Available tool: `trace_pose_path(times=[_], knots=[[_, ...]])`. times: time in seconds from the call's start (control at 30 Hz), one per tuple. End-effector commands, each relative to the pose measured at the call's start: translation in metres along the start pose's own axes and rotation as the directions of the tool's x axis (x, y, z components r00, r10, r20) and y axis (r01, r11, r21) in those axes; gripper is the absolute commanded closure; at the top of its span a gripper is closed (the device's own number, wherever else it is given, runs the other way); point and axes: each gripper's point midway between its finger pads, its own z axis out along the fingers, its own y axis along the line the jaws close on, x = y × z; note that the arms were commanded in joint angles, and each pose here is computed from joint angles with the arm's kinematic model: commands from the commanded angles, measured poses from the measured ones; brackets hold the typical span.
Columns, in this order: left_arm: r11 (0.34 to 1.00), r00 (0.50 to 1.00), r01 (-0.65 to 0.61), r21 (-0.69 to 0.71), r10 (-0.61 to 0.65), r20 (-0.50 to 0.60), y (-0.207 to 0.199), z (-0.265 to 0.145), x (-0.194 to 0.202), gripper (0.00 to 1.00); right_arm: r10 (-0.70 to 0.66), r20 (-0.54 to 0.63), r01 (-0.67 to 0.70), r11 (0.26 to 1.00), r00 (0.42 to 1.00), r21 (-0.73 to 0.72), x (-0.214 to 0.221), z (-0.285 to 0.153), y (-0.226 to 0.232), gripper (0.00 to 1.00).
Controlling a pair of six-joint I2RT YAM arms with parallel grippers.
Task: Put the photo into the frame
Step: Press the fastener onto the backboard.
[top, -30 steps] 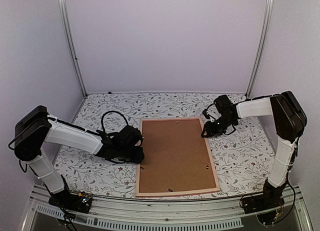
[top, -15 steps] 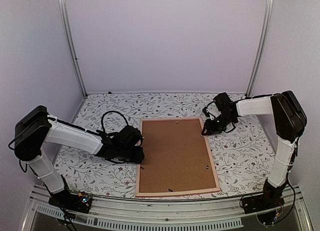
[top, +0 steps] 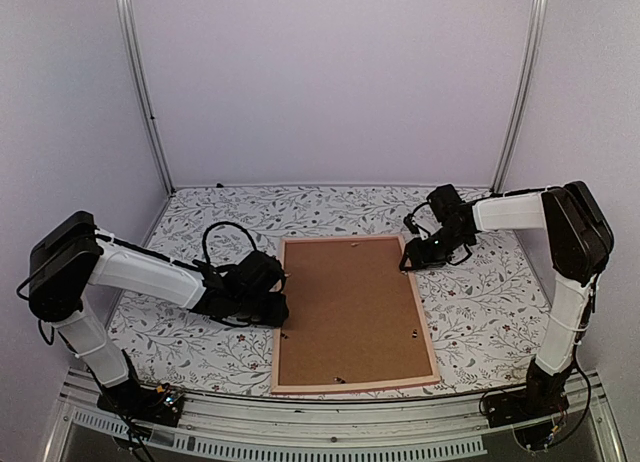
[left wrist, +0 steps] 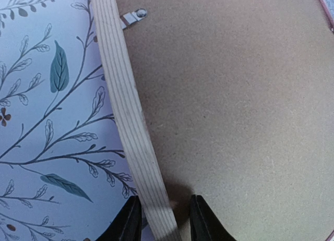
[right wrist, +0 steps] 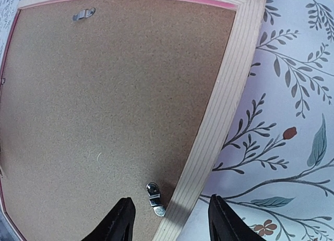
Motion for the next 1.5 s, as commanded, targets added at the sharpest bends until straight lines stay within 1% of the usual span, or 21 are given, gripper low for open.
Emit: trace_pose_path(times=[0.0, 0.4, 0.63, 0.97, 1.13, 1.2, 1.37, 1.4, 1.47], knots=[[0.999, 0.998, -0.043, -0.005, 0.043, -0.053, 0.0, 0.009, 0.017, 0.66, -0.033, -0.005, 0.034, 0.999, 0.999, 0.02, -0.001, 0.002, 0.001, 0.49], [0.999, 0.997, -0.044, -0.008, 0.044, -0.06, 0.001, 0.011, 0.018, 0.66, -0.049, -0.038, 0.051, 0.997, 0.998, 0.05, 0.007, 0.014, -0.004, 0.54], [0.999, 0.997, -0.044, -0.01, 0.043, -0.06, 0.002, 0.011, 0.018, 0.66, -0.045, -0.048, 0.048, 0.997, 0.998, 0.067, 0.011, 0.018, -0.008, 0.6], [0.999, 0.997, -0.042, -0.012, 0.042, -0.062, 0.003, 0.011, 0.02, 0.66, -0.063, -0.06, 0.067, 0.996, 0.996, 0.061, 0.013, 0.019, -0.011, 0.72], [0.999, 0.997, -0.041, -0.014, 0.04, -0.063, 0.004, 0.011, 0.021, 0.66, -0.085, -0.057, 0.087, 0.995, 0.995, 0.038, 0.01, 0.017, -0.01, 0.74], [0.999, 0.997, -0.042, -0.014, 0.041, -0.063, 0.004, 0.011, 0.021, 0.66, -0.083, -0.05, 0.084, 0.996, 0.995, 0.024, 0.008, 0.015, -0.009, 0.73], [0.999, 0.997, -0.04, -0.012, 0.039, -0.06, 0.004, 0.01, 0.02, 0.66, -0.069, -0.025, 0.068, 0.997, 0.997, -0.037, 0.003, 0.008, 0.001, 0.55], [0.999, 0.997, -0.039, -0.013, 0.038, -0.06, 0.004, 0.01, 0.02, 0.66, -0.069, -0.023, 0.068, 0.997, 0.997, -0.045, 0.003, 0.007, 0.003, 0.53], [0.999, 0.998, -0.037, -0.013, 0.036, -0.058, 0.004, 0.01, 0.02, 0.66, -0.03, -0.02, 0.029, 0.998, 0.999, -0.051, 0.004, 0.003, 0.004, 0.5]])
